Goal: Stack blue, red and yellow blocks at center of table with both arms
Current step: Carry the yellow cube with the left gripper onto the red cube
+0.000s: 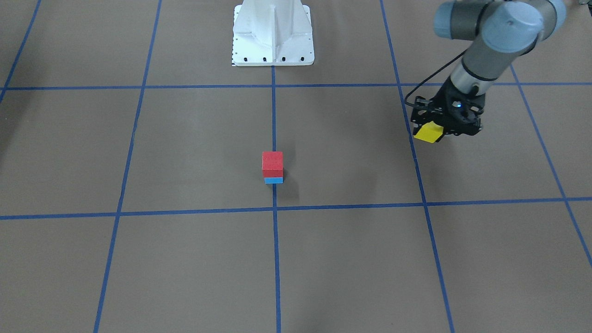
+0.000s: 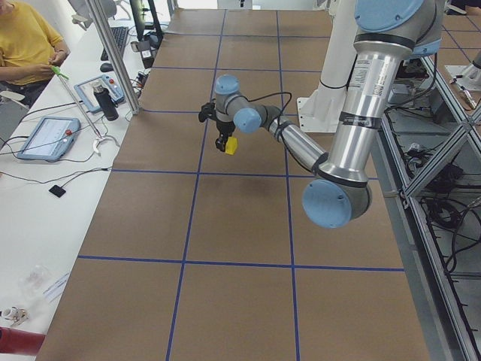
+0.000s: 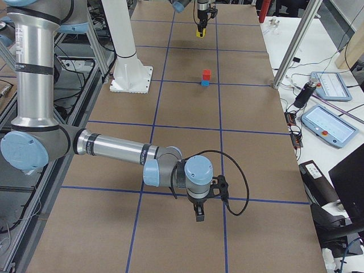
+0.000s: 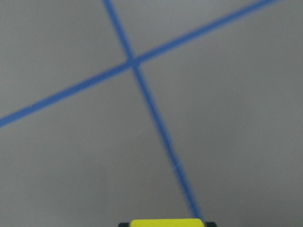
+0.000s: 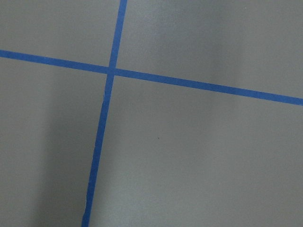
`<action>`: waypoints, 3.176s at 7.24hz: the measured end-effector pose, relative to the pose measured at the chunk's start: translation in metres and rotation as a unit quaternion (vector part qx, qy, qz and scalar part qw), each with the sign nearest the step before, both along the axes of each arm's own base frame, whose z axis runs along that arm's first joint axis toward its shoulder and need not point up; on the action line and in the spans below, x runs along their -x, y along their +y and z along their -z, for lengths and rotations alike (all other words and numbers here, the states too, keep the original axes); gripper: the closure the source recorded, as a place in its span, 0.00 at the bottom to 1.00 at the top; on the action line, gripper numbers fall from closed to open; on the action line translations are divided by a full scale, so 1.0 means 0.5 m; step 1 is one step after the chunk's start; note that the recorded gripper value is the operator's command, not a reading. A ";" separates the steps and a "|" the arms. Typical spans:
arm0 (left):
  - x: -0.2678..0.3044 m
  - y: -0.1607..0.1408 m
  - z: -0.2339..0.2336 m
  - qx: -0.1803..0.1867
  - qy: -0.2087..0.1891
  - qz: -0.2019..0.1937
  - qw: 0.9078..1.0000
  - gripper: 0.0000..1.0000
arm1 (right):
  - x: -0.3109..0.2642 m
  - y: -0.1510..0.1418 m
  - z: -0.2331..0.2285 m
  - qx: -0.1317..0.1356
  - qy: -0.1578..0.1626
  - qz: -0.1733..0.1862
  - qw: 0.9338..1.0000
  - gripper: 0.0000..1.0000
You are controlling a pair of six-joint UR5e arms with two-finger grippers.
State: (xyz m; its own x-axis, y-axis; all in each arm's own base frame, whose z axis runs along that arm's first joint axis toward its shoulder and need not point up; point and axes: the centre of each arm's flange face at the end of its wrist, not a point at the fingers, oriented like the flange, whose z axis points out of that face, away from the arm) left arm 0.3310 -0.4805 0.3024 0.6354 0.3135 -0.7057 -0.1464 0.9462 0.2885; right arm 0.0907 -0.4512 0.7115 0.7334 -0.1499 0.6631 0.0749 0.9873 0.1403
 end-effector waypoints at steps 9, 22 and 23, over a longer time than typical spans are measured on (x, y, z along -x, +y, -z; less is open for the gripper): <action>-0.507 -0.081 0.430 0.091 0.003 0.089 0.992 0.89 | 0.000 0.002 -0.001 0.001 -0.001 -0.001 1.000 0.00; -0.507 -0.095 0.394 0.094 -0.008 0.095 0.991 0.45 | -0.001 0.000 0.002 -0.001 -0.001 -0.001 1.000 0.00; -0.508 -0.093 0.395 0.094 -0.008 0.095 0.991 0.44 | -0.001 0.000 0.002 -0.001 -0.001 -0.001 1.000 0.00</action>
State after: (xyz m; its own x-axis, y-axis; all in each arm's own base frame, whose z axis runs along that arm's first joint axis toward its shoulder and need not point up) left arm 0.5848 -0.5271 0.1050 0.6815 0.0501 -0.7301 0.0372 0.9940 0.1030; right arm 0.0911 -0.4511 0.7106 0.7318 -0.1501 0.6648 0.0733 0.9871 0.1422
